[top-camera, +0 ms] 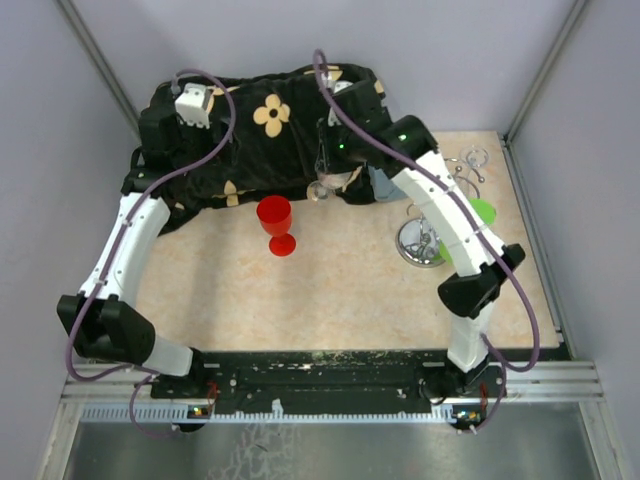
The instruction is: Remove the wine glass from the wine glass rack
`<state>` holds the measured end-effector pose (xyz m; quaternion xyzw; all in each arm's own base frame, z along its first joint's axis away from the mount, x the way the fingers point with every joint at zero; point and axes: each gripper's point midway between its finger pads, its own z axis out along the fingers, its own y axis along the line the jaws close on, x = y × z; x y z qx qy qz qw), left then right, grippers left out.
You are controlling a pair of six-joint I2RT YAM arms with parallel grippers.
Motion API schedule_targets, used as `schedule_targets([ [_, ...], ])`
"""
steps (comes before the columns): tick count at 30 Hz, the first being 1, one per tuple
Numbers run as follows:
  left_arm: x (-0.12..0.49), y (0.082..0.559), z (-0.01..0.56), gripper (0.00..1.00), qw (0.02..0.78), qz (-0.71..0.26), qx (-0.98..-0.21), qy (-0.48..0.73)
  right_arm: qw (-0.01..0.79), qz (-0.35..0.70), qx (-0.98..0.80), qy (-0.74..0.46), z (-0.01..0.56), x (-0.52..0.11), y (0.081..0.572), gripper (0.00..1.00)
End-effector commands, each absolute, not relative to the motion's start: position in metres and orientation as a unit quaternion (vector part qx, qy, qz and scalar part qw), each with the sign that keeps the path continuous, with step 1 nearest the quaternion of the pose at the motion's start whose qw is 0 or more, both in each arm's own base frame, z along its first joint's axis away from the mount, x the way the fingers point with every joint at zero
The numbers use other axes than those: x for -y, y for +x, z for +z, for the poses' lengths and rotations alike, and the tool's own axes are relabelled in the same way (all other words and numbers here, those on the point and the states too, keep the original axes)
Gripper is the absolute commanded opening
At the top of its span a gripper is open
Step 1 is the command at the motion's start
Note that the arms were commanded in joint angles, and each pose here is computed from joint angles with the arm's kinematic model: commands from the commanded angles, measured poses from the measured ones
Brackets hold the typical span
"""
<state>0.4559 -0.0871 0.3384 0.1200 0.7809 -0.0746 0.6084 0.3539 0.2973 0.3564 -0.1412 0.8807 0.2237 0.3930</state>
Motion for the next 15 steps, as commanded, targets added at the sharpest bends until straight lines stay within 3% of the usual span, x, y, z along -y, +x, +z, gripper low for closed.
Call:
schedule_targets([
  [1, 0.075, 0.446, 0.325, 1.0, 0.579, -0.111, -0.804, 0.074, 0.447, 0.161, -0.869, -0.134, 0.352, -0.298, 0.371, 0.0],
  [15, 0.078, 0.448, 0.326, 1.0, 0.573, -0.123, -0.807, 0.071, 0.384, 0.125, -0.902, -0.155, 0.241, -0.336, 0.363, 0.0],
])
